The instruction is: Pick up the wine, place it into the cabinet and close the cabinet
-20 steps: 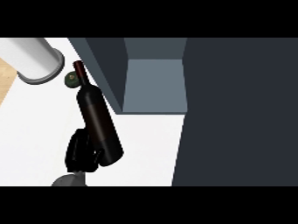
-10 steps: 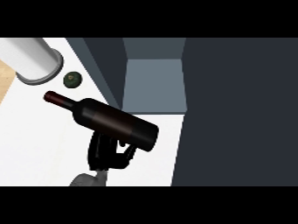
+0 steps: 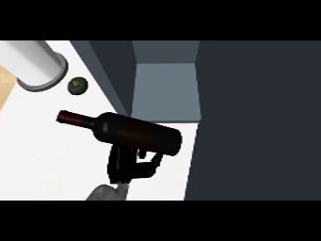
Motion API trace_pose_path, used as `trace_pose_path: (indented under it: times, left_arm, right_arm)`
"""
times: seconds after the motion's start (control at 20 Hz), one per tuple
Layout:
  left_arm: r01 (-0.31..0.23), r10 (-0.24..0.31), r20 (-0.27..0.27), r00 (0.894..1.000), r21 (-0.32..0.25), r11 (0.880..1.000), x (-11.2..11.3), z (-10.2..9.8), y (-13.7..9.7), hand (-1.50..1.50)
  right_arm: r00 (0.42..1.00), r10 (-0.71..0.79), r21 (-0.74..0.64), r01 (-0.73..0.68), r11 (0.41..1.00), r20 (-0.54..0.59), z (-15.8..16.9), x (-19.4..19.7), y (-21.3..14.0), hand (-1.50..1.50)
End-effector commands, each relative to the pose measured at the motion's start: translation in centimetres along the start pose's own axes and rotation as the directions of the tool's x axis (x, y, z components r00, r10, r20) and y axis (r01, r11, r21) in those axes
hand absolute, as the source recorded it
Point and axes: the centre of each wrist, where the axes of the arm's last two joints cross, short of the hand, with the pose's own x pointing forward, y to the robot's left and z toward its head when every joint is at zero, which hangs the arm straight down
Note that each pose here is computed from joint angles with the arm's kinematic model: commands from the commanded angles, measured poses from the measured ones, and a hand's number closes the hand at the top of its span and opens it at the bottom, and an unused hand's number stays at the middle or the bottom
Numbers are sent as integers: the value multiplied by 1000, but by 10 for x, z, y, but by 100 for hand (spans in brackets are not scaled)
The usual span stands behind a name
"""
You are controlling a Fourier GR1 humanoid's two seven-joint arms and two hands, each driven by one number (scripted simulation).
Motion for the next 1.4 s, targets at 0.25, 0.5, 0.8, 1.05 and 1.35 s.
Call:
trace_pose_path:
  times: [0.25, 0.5, 0.8, 1.05, 1.35]
  left_arm:
    - [12, -12, 37, 999, -14, 1000, -6, -27, 9, 150]
    - [25, -25, 48, 999, -2, 1000, -4, -55, -14, 150]
    - [49, -49, 52, 997, 7, 999, 1, -68, -29, 150]
    - [20, -23, 56, 998, 57, 998, 3, -77, -40, 150]
    - [31, -38, 100, 994, 76, 997, 23, -123, -36, 150]
  right_arm:
    - [999, -35, 15, 35, 999, 20, 15, 14, -3, -150]
    - [998, -45, 47, 43, 998, 36, -11, 4, -4, -150]
    - [999, -40, 32, 39, 999, 22, -8, -9, -22, -150]
    - [998, -59, 35, 58, 998, 19, 16, -16, -8, -150]
    - [999, -35, 50, 34, 998, 25, 2, -14, -13, -150]
